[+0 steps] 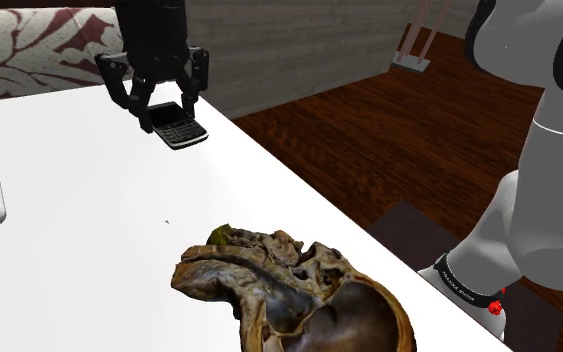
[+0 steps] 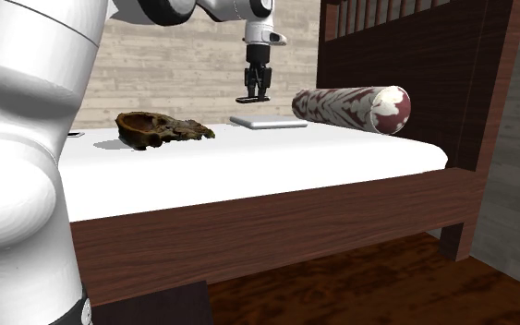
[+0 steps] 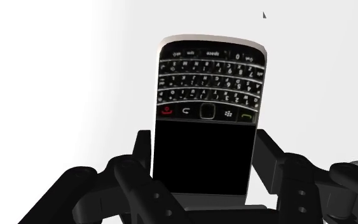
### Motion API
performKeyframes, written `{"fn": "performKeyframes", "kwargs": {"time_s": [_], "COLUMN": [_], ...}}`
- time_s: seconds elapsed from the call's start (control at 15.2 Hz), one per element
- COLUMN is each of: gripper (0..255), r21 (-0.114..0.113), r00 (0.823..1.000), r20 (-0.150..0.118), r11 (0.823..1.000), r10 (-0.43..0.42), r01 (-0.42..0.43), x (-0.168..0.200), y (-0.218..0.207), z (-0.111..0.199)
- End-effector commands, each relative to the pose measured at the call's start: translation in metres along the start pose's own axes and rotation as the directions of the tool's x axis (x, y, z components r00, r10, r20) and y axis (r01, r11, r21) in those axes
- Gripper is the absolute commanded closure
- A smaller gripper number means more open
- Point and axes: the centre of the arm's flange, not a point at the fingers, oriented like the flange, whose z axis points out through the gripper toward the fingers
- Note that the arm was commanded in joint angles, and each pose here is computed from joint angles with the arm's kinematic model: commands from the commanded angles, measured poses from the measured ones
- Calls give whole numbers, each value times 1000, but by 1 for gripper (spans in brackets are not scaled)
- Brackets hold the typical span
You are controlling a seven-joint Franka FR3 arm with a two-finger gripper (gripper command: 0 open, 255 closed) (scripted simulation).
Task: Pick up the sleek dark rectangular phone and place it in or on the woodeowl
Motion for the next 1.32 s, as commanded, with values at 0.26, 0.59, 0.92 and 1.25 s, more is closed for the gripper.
{"fn": "performKeyframes", "kwargs": {"time_s": [0.26, 0.59, 0.92, 1.25], "gripper": [255, 255, 255, 255], "r21": [0, 0, 0, 0], "r00": [1000, 1000, 1000, 1000], "r20": [0, 0, 0, 0], "r11": [1000, 1000, 1000, 1000], "r10": [0, 0, 0, 0], "r01": [0, 0, 0, 0], "x": [-2, -41, -106, -171], "y": [-1, -8, -19, -30], "z": [-32, -39, -38, -37]}}
